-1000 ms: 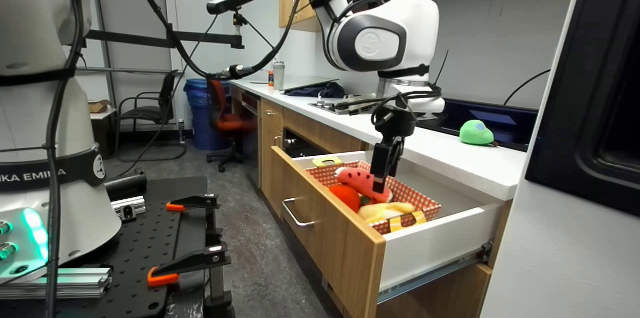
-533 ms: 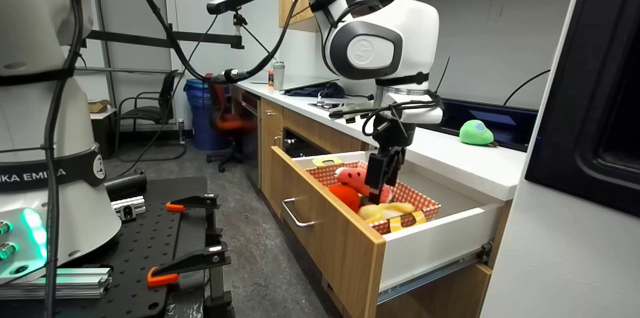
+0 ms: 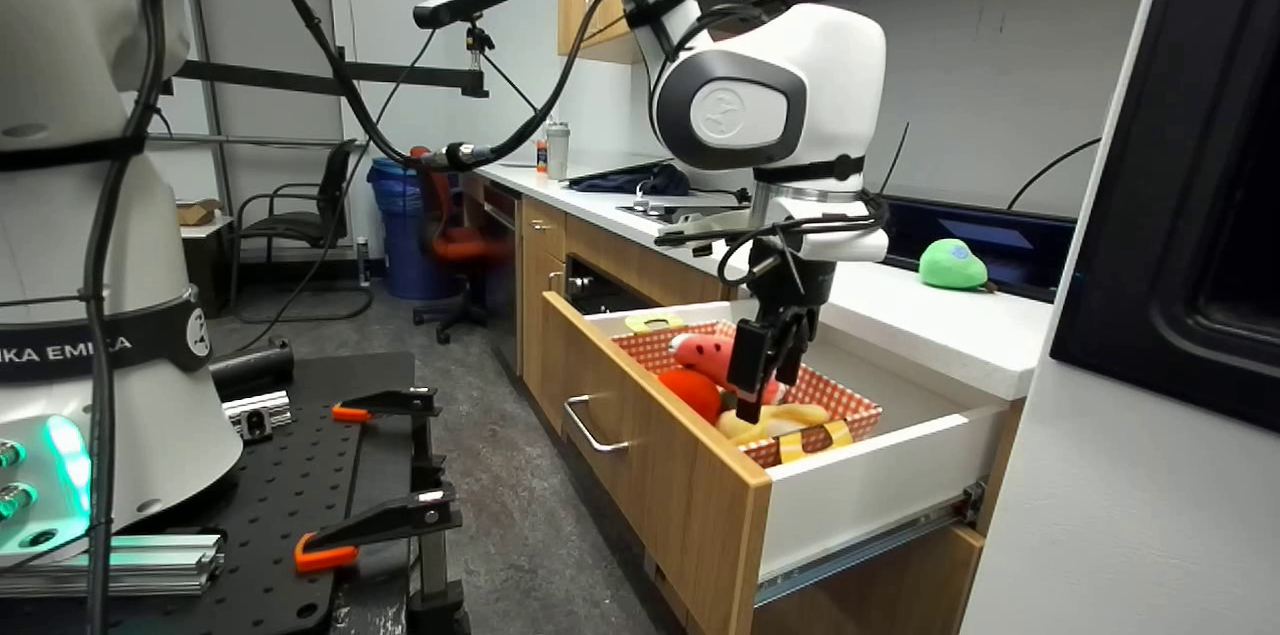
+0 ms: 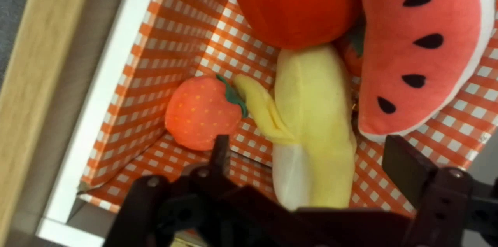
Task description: Open the top drawer, Pick up the watermelon plush toy from the countertop and put it in the basket. Pick up the banana plush toy from the basket in the drawer and put it on the countertop. Close the top drawer.
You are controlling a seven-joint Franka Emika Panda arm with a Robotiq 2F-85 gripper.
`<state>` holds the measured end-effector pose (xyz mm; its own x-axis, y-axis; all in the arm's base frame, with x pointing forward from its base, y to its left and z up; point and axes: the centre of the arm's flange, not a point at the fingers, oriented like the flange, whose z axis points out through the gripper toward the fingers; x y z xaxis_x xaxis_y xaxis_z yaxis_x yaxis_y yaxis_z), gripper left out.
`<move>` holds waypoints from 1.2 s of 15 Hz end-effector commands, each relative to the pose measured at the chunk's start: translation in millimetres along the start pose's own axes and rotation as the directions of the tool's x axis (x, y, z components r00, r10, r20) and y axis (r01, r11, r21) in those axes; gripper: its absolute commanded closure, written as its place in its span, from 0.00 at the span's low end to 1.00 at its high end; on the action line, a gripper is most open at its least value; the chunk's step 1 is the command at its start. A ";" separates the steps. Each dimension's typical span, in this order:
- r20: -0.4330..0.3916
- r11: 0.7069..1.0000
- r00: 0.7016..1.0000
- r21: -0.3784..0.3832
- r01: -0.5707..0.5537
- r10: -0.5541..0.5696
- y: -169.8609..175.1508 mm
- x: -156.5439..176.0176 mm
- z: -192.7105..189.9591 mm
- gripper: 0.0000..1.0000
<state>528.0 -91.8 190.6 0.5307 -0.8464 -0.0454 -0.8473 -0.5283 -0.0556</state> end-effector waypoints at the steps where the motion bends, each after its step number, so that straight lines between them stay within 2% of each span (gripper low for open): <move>1: -0.015 0.999 1.000 0.029 -0.017 0.017 5.3 9.4 7.2 0.00; 8: -0.022 0.999 1.000 0.036 -0.021 0.022 3.1 19.4 14.0 0.00; 9: -0.024 0.999 0.999 0.036 -0.020 0.021 1.9 20.3 14.2 0.03; 10: -0.026 0.999 1.000 0.039 -0.016 0.017 0.6 21.1 14.0 0.20; 11: -0.028 0.999 1.000 0.040 -0.013 0.014 -0.7 21.9 14.0 0.28; 12: -0.030 0.999 1.000 0.040 -0.009 0.011 -1.8 22.6 13.7 0.31; 16: -0.040 0.999 0.999 0.047 0.002 0.000 -3.3 25.5 12.4 0.63; 18: -0.040 0.999 0.999 0.053 0.003 0.000 -3.4 27.1 11.6 0.77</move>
<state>541.0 -105.3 180.8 0.5300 -0.8478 -0.0180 -0.8465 -0.5278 -0.0691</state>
